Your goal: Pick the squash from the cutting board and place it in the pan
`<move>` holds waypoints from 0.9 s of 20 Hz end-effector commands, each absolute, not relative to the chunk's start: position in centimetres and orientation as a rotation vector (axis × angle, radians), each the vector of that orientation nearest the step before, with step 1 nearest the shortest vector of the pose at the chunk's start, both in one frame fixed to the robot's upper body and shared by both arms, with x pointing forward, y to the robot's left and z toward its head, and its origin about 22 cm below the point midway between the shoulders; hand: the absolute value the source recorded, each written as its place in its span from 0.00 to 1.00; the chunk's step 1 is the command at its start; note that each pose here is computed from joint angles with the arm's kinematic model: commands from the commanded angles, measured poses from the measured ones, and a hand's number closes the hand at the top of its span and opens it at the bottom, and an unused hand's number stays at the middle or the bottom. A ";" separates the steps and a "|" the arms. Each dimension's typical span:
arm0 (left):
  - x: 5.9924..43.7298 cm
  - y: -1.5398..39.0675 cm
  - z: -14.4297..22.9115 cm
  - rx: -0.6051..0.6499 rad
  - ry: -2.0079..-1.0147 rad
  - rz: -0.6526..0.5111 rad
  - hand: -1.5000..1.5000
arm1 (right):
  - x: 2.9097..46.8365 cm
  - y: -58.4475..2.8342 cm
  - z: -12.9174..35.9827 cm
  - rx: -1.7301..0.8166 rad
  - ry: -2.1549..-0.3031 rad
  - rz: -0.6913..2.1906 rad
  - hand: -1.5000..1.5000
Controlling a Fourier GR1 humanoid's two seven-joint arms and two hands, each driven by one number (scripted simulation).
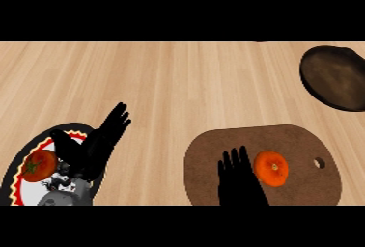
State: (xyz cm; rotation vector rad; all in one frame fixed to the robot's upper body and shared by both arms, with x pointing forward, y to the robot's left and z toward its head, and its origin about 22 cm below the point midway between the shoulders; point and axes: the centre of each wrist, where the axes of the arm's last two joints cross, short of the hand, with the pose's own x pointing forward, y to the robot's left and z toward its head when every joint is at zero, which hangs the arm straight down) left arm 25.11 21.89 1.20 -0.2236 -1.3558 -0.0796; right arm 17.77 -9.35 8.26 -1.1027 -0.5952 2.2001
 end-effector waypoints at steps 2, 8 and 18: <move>25.9 20.6 -0.1 -0.222 -1.373 -0.072 0.50 | 18.4 -11.1 9.3 -1.305 -0.519 2.182 0.00; 26.0 21.1 2.6 -0.221 -1.362 -0.107 0.50 | 19.8 -11.5 8.3 -1.255 -0.535 2.162 0.00; 25.8 20.7 2.9 -0.226 -1.360 -0.086 0.50 | 20.3 -13.7 6.9 -1.261 -0.585 2.184 1.00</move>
